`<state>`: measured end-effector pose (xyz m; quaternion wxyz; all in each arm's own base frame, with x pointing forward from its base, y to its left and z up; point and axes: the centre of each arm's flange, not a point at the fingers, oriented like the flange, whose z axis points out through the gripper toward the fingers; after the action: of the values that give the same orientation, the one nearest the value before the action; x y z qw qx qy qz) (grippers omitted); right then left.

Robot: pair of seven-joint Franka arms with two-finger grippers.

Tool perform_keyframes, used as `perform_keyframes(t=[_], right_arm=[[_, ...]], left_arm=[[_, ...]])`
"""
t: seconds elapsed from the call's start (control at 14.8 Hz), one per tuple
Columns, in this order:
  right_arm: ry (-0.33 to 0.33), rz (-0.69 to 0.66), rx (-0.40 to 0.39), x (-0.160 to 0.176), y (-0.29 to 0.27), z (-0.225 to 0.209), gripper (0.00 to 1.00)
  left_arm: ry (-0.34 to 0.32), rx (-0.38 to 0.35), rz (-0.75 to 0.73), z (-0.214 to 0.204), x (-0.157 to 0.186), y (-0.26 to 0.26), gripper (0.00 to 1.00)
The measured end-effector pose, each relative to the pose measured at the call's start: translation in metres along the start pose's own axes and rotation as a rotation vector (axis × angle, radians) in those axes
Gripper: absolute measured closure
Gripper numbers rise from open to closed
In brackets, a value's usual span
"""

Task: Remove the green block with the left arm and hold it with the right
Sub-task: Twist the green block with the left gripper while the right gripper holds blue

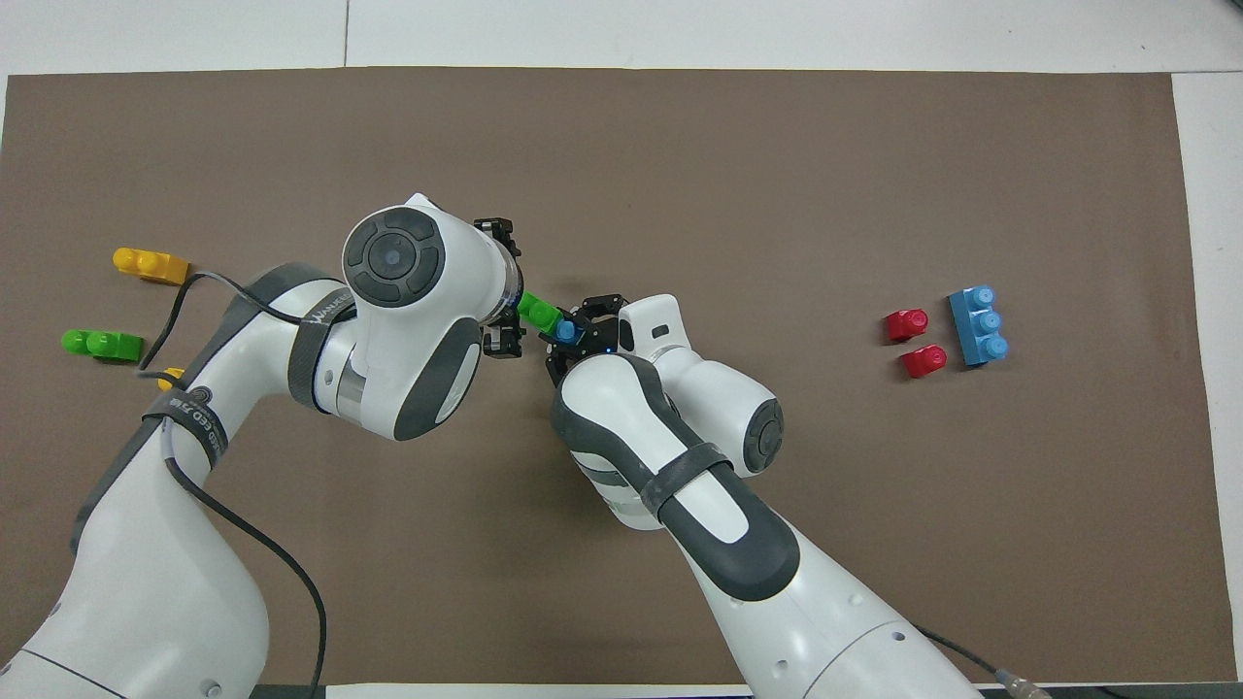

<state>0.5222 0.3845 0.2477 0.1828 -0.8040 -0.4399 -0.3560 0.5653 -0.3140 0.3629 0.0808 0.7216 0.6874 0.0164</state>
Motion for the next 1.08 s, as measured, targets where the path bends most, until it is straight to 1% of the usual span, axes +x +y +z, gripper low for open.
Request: perform_keyframes(t=[0.34,0.4,0.54,0.67,0.74,0.81,0.94,1.08], right_arm=[[0.0,0.013,0.0,0.0,0.0,0.0,0.65],[0.0,0.014,0.0,0.0,0.0,0.0,0.65],[0.0,0.022,0.0,0.0,0.0,0.0,0.65],[0.0,0.031,0.0,0.0,0.0,0.0,0.65],[0.0,0.032,0.0,0.0,0.0,0.0,0.65],[0.0,0.032,0.0,0.0,0.0,0.0,0.65],[0.0,0.032,0.003,0.0,-0.002,0.001,0.65],[0.0,0.032,0.003,0.0,-0.002,0.001,0.65]], left_arm=[[0.01,0.031,0.131,0.019,-0.015,-0.011,0.0],[0.014,0.039,0.147,0.02,-0.014,-0.011,0.08],[0.027,0.068,0.19,0.018,-0.012,-0.011,0.1],[0.038,0.097,0.236,0.014,-0.009,-0.009,0.14],[0.041,0.104,0.249,0.011,-0.008,-0.007,0.19],[0.042,0.106,0.254,0.01,-0.007,-0.006,0.19],[0.041,0.103,0.26,0.008,-0.006,-0.004,0.3],[0.038,0.104,0.259,0.008,-0.006,-0.004,0.3]])
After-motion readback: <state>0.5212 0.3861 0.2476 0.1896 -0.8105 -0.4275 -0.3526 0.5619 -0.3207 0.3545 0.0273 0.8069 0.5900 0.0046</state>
